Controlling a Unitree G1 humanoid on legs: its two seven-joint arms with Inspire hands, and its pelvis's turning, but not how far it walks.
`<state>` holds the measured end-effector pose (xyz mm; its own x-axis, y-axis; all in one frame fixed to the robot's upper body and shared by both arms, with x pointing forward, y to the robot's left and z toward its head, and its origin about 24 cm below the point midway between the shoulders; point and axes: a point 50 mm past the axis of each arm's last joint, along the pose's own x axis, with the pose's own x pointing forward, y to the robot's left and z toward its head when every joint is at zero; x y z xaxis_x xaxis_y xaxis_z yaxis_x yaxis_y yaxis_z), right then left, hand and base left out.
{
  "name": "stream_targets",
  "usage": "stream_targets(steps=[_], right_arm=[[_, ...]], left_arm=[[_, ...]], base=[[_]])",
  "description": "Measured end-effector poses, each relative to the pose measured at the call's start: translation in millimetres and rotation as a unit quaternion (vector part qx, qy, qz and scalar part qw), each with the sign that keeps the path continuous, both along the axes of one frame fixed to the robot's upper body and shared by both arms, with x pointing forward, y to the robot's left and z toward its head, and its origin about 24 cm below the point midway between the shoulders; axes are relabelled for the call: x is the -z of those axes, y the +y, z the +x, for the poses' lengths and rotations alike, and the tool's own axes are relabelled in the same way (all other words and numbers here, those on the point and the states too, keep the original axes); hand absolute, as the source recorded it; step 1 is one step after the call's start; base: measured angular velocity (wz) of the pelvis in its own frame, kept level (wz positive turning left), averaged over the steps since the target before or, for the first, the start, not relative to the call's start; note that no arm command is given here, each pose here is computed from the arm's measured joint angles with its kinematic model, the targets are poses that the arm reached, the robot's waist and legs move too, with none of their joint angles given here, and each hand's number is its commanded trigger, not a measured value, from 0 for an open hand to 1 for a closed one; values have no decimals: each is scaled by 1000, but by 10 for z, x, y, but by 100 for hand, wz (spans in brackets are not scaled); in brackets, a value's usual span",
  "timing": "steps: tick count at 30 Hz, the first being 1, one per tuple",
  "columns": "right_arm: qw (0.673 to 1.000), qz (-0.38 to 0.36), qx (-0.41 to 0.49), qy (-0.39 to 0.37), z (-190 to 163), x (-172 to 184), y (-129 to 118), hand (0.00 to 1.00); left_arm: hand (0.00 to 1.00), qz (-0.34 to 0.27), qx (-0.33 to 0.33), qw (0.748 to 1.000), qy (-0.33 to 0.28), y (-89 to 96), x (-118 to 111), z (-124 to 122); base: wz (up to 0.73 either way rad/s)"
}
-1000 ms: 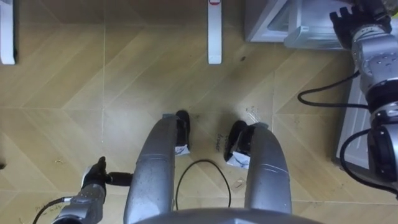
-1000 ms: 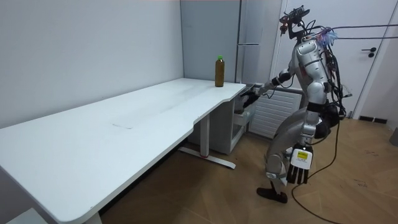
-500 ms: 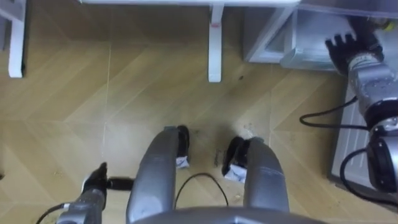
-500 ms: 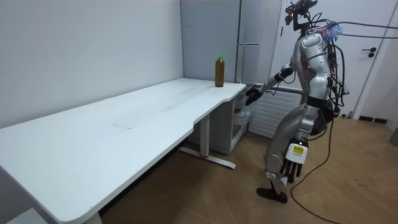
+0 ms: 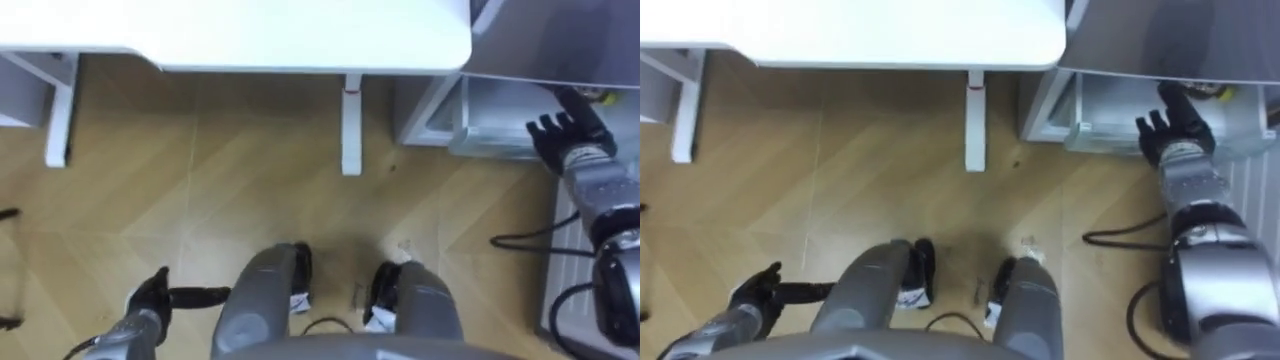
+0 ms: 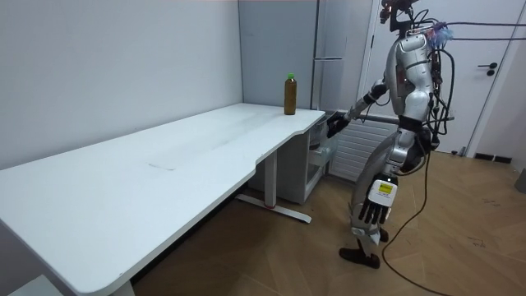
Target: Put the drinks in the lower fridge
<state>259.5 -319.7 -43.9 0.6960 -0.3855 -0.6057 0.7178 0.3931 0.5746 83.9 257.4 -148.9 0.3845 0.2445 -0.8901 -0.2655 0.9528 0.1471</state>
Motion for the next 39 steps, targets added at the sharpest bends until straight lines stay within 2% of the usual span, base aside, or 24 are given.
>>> stream_targets(steps=[10,13,15,18,24,31,32,36,39], right_arm=[[998,-18,-6,53,-623,359,-132,0],[994,-28,-39,100,-1030,578,-96,0],[987,-16,-57,147,-1432,765,-15,0],[983,18,-39,180,-1833,904,72,0],[965,51,-43,254,-2452,1076,318,0],[947,70,-87,300,-2729,1169,577,0],[941,62,-115,312,-2745,1176,599,0],[895,6,-245,373,-2718,1203,641,0],[865,-31,-300,401,-2636,1221,661,0]], left_arm=[[0,-23,-32,999,3,-39,45,-199],[0,-22,-45,999,-1,2,41,-281],[0,-20,-60,998,11,29,45,-461],[0,-19,-88,996,28,45,54,-664],[0,-17,-108,993,36,60,51,-792],[0,-17,-143,988,46,56,67,-908],[0,-21,-148,988,49,22,78,-927],[0,-24,-144,988,56,-55,101,-952],[0,-27,-145,987,65,-89,116,-945]], base=[[4],[0],[0],[-9],[3],[0],[0],[-7],[-2]])
